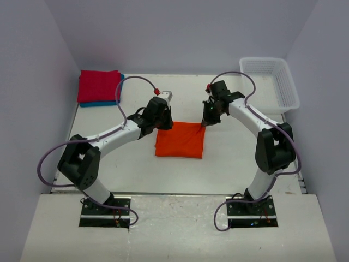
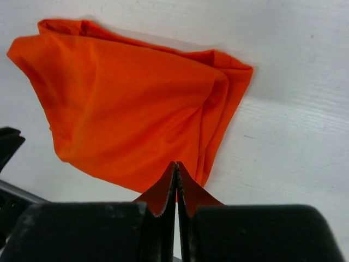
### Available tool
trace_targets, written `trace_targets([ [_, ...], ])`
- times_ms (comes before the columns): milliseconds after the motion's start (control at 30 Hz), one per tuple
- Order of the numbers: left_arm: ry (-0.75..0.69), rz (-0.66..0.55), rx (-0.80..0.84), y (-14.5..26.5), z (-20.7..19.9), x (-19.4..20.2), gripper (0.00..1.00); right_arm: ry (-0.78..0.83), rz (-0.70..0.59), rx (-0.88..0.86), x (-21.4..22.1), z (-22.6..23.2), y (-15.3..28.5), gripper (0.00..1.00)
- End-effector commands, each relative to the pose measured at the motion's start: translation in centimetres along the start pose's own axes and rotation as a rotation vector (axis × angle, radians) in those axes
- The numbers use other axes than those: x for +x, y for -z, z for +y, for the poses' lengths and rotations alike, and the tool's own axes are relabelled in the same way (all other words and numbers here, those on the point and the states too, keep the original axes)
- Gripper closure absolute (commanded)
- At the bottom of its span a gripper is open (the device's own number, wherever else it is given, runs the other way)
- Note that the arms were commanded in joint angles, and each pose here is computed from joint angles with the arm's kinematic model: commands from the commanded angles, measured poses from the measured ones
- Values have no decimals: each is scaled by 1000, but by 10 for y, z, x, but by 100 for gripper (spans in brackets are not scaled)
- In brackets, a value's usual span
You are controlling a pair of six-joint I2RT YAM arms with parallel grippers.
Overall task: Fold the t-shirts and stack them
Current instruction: Smooth out wrinkles on the folded tshirt
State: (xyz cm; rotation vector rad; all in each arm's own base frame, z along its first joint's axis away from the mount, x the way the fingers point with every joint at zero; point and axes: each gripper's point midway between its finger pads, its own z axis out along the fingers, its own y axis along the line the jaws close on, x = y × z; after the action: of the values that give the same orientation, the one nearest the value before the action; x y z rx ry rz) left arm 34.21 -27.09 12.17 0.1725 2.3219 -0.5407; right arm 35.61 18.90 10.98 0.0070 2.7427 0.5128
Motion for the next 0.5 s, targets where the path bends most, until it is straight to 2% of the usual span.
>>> trace_targets([
  [0,-30,9,-61,-16,6,-10,91,20,32,-100,8,21,-8,100],
  [33,-35,-7,-60,-18,2,-23,91,24,45,-106,10,23,-12,100],
  [300,-43,42,-98,-55,10,-27,92,14,100,-77,25,20,-31,100],
  [333,-46,44,-99,-56,12,-27,92,9,97,-62,27,17,-31,96],
  [400,-48,55,-99,-60,15,-24,92,-3,75,-25,28,8,-33,82],
  [433,-51,53,-96,-61,17,-24,92,-2,61,4,27,3,-32,70],
  [467,-52,58,-92,-62,18,-23,92,0,70,16,29,1,-32,69],
])
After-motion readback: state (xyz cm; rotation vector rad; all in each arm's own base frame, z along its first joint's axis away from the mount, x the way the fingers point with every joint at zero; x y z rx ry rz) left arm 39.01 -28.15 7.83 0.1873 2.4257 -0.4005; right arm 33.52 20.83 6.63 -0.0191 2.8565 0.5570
